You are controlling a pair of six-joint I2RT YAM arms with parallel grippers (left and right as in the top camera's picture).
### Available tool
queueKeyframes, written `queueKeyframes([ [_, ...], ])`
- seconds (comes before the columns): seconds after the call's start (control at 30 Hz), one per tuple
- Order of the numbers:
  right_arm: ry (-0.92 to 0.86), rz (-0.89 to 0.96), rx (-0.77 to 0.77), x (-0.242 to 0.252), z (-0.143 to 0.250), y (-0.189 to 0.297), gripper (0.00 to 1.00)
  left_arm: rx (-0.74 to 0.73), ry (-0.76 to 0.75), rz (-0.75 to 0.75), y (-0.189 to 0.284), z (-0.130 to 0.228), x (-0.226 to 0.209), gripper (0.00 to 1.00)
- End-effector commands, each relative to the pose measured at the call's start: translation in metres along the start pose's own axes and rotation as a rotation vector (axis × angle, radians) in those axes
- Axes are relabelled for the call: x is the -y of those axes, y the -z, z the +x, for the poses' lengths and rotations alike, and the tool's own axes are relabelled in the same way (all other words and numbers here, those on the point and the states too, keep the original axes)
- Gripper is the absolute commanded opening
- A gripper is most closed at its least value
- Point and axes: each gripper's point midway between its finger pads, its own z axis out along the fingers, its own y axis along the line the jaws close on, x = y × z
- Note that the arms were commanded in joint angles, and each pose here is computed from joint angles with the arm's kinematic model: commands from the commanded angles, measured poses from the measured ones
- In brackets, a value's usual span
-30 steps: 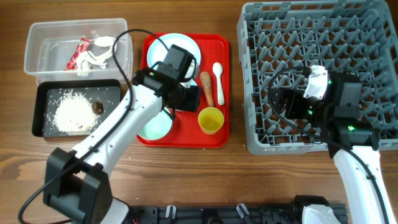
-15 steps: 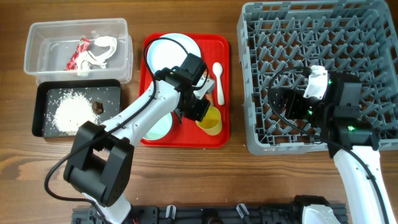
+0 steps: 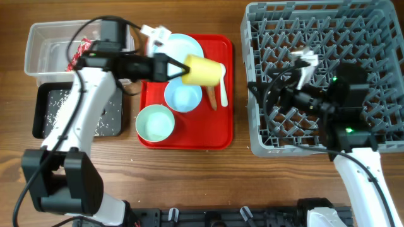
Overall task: Sort waste into correct bins and load items into the dishwasher rack
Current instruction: 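Set the mint bowl down and grasp the yellow cup with the left gripper, then lift the yellow cup and hand it to the right gripper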
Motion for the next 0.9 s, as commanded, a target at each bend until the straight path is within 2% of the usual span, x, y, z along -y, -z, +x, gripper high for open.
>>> queueKeyframes([
  [0.0,0.071,-0.189,0.022,-0.045,-0.014,-0.016,0.99,0.051,-0.03,0.322,0.036,-0.01,0.054,0.04],
  [0.17,0.211,-0.401,0.086,-0.085,-0.028,-0.045,0.99,0.028,0.101,0.336,0.037,-0.009,0.055,0.04],
  [0.43,0.215,-0.581,0.138,-0.093,-0.028,-0.075,0.99,-0.005,0.226,0.341,0.032,-0.002,0.057,0.04],
  [0.6,0.206,-0.607,0.128,-0.095,-0.02,-0.085,0.97,-0.015,0.238,0.322,0.028,0.001,0.055,0.04],
  [0.87,0.206,-0.606,0.136,-0.099,-0.019,-0.091,0.94,-0.106,0.226,0.251,-0.009,0.02,0.058,0.04],
])
